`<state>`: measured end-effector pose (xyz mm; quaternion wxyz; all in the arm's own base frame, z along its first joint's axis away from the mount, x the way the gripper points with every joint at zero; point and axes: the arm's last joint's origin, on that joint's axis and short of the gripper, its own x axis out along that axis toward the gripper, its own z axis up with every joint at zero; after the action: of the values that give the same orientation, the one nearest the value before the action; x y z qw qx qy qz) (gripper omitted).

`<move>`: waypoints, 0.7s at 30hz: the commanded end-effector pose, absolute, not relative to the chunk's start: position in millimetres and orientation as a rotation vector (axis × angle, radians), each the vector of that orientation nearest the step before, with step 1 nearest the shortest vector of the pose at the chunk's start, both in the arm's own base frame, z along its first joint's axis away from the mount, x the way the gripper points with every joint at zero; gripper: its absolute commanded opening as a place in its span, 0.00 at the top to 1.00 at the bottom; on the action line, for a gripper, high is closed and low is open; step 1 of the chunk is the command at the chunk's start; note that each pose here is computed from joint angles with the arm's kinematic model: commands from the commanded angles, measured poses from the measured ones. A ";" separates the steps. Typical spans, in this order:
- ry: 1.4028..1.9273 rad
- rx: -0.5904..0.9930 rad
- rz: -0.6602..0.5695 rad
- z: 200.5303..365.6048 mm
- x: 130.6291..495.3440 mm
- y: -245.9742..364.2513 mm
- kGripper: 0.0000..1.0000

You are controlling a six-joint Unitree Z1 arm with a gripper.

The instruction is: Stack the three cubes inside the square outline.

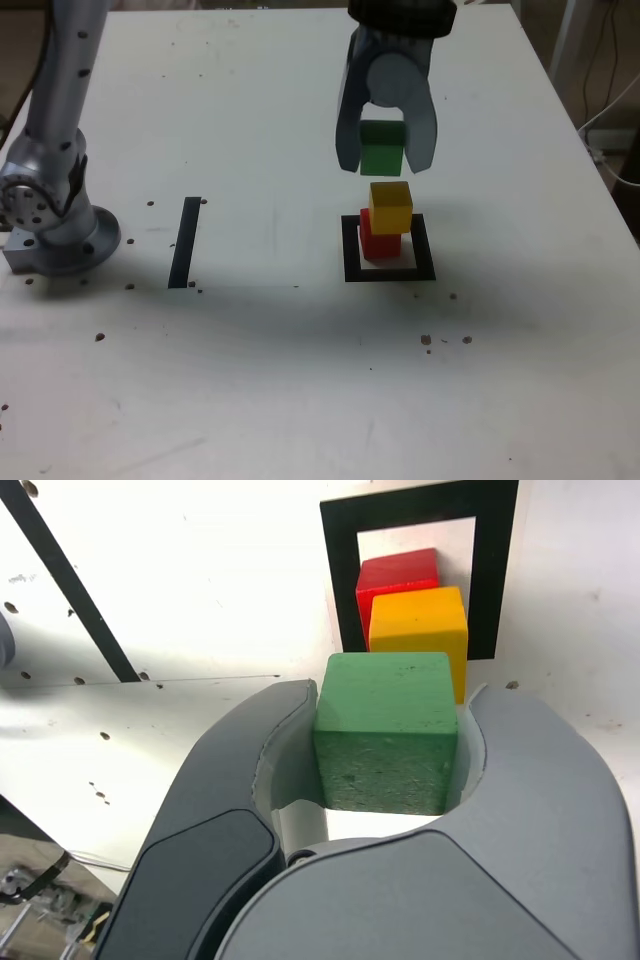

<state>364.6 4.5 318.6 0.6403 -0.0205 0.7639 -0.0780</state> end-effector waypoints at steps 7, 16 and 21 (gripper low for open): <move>1.787 -0.055 -0.200 310.4 367.5 -0.1 0.77; 1.785 -0.056 -0.212 306.2 372.2 -2.6 0.77; 1.786 -0.056 -0.212 304.8 373.5 -2.8 0.77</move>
<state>374.6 -2.2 305.9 0.6317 -0.0232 0.7695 -0.0910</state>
